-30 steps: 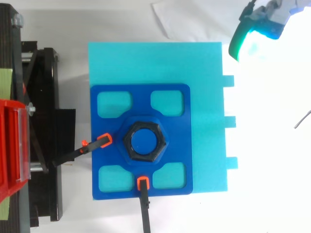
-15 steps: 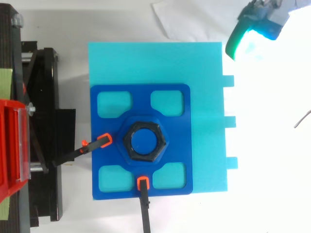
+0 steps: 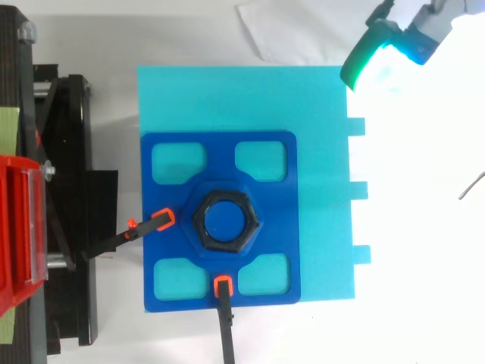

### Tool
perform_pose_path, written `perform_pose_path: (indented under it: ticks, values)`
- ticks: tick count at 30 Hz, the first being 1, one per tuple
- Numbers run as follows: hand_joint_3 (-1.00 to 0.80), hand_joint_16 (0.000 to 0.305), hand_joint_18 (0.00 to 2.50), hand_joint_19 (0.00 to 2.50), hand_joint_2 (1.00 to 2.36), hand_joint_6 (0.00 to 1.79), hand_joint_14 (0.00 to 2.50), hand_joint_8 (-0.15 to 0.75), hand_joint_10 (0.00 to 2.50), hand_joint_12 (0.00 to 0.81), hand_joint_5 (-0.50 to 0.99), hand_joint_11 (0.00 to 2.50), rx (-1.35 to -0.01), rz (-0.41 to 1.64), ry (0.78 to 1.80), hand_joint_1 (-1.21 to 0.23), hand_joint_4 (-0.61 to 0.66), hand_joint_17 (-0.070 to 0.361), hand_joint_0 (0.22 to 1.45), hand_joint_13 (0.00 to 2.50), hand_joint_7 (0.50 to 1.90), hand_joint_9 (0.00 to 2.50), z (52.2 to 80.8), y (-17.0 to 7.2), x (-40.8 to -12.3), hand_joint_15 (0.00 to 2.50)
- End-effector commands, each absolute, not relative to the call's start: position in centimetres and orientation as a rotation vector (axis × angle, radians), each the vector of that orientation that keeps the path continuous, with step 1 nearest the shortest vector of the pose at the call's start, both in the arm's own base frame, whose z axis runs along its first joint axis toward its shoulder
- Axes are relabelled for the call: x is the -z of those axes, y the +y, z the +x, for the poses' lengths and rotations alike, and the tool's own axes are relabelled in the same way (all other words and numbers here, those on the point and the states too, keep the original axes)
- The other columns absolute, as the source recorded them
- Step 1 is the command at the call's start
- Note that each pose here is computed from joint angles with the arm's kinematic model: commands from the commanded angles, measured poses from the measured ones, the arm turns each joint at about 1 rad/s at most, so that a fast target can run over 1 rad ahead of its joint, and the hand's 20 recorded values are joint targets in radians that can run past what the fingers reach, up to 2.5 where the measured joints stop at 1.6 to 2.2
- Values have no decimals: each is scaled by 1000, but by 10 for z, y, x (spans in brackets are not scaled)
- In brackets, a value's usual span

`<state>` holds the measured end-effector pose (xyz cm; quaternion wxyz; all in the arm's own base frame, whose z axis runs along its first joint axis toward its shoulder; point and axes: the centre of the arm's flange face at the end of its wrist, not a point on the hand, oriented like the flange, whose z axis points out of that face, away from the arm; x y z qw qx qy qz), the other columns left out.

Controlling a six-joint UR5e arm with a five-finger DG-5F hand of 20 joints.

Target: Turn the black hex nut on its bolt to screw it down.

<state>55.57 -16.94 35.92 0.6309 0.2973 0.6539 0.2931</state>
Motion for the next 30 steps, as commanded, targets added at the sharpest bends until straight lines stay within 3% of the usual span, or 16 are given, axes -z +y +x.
perform_pose_path:
  ticks: [1, 13, 30]
  values:
    - [-500, 52, 0, 189, 1000, 501, 1, 144, 0, 310, -286, 0, -671, 681, 1497, -115, 4, 117, 483, 0, 605, 0, 556, -169, -359, 0]
    - [-500, 54, 0, 144, 1000, 500, 0, 146, 0, 321, -286, 0, -671, 681, 1497, -26, 66, 120, 439, 0, 500, 0, 556, -169, -359, 0]
    - [-500, 53, 0, 124, 1000, 500, 0, 145, 0, 313, -271, 0, -670, 680, 1497, -176, 100, 119, 457, 0, 500, 0, 556, -169, -359, 0]
